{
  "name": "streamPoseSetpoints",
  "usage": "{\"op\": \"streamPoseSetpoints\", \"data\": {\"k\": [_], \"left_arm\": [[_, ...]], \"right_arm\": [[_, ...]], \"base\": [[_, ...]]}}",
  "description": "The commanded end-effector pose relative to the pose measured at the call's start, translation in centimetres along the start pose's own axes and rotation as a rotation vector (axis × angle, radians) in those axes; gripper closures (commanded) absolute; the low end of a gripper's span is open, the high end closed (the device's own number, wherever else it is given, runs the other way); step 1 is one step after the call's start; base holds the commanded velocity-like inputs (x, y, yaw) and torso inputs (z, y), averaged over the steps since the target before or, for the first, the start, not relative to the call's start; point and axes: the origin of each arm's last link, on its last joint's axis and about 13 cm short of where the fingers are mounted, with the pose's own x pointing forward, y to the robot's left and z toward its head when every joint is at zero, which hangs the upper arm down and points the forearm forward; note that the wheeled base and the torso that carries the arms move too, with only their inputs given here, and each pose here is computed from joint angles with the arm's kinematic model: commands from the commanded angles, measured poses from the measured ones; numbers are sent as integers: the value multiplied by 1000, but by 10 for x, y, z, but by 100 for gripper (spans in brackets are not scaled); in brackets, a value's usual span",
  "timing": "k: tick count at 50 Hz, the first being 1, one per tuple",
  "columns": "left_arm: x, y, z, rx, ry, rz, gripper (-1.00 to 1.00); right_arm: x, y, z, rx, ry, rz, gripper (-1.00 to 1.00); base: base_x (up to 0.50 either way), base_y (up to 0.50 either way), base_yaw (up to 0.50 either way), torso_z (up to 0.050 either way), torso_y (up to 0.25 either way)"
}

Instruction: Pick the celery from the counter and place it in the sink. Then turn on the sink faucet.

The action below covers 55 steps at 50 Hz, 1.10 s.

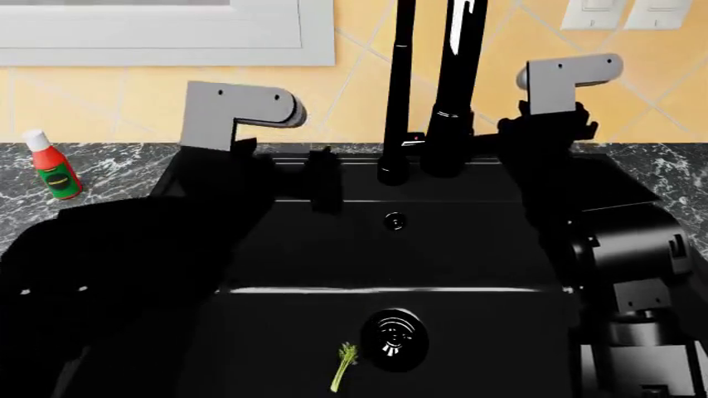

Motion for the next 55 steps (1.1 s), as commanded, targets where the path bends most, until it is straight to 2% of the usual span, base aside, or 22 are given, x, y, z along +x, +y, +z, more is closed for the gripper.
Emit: {"op": "streamPoseSetpoints", "data": {"k": [1, 3, 8, 13, 21, 34, 35, 38, 39, 54, 55], "left_arm": [[2, 9, 13, -57, -177, 50, -100], [5, 12, 15, -68, -194, 67, -100], [8, 16, 23, -38, -238, 95, -100], [11, 18, 26, 0, -329, 135, -100], [13, 21, 24, -7, -323, 140, -100], [10, 23, 24, 2, -367, 159, -100], [9, 23, 24, -31, -381, 168, -100], [9, 24, 27, -32, -384, 168, -100], [10, 24, 26, 4, -370, 176, -100], [11, 26, 19, -30, -355, 166, -100], [11, 25, 18, -25, -355, 161, -100]], "right_arm": [[9, 2, 5, 7, -15, -1, -100], [11, 3, 6, 9, -17, 5, -100], [13, 3, 7, 16, -20, 3, -100], [17, 4, 8, 21, -25, 8, -100], [17, 2, 12, 16, -32, 1, -100], [21, 0, 14, 12, -37, -6, -100], [22, 1, 14, 13, -38, -4, -100], [23, 1, 15, 12, -40, 0, -100], [23, 2, 17, 3, -48, 5, -100], [27, 2, 39, -65, -105, 10, -100], [28, 3, 37, -110, -93, 10, -100]], "base": [[0, 0, 0, 0, 0], [0, 0, 0, 0, 0], [0, 0, 0, 0, 0], [0, 0, 0, 0, 0], [0, 0, 0, 0, 0], [0, 0, 0, 13, -246], [0, 0, 0, 20, -250], [0, 0, 0, 7, -77], [0, 0, 0, 0, 0], [0, 0, 0, 0, 0], [0, 0, 0, 0, 0]]}}
